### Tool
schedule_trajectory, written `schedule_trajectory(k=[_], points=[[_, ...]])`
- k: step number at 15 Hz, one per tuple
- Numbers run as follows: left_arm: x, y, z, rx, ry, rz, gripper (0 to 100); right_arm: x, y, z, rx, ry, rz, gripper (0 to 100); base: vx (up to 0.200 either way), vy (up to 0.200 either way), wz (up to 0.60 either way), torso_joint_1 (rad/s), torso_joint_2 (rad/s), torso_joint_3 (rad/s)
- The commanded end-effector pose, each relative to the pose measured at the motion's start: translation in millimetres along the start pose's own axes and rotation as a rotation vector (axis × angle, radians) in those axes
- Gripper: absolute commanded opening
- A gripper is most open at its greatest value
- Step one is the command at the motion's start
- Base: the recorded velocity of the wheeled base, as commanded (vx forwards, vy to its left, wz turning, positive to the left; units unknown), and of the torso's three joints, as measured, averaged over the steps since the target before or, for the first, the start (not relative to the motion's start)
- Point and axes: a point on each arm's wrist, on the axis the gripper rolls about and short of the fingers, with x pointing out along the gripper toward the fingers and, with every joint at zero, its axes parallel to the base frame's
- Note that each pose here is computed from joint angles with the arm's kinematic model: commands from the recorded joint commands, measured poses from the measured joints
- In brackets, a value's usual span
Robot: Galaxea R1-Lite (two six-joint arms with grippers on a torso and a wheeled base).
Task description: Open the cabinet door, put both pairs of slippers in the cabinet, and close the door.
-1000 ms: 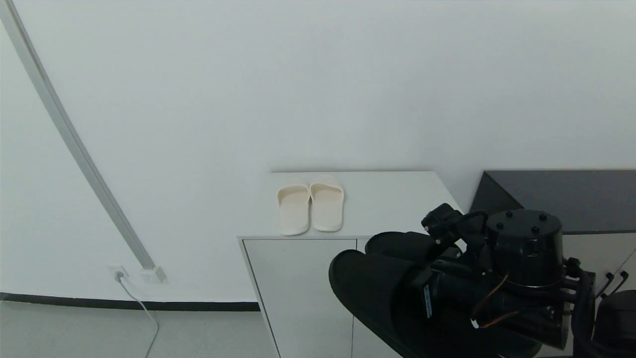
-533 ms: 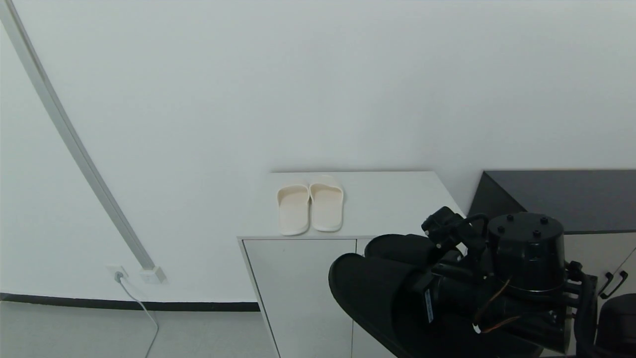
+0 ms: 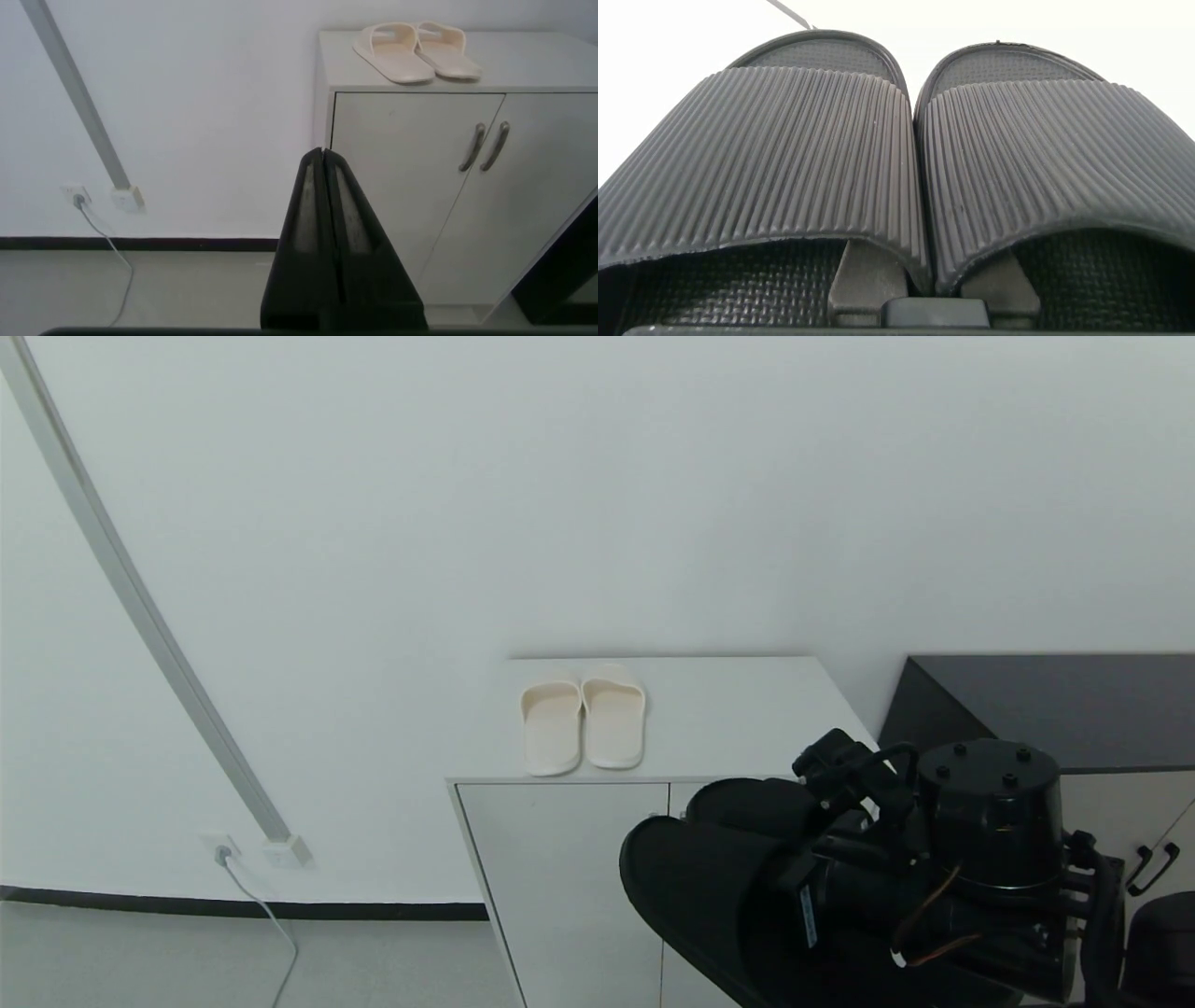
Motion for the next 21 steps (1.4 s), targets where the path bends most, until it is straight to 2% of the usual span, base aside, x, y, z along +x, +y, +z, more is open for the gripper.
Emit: schedule_trajectory(k=[1,11,21], points=[[0.1,0.0,0.0,0.0,0.002,0.0,100,0.7,0.1,-0.9,0.0,0.004,0.001,0,0.0,0.0,0.0,-0.139,0.31,0.168],[0.1,0.0,0.0,0.0,0.002,0.0,100,1.2,0.4,-4.0,0.0,0.017,0.006,0,0.0,0.0,0.0,-0.164,0.38,0.205],[0.1,0.0,0.0,0.0,0.002,0.0,100,1.1,0.3,-4.4,0.0,0.018,0.006,0,0.0,0.0,0.0,-0.221,0.54,0.31]])
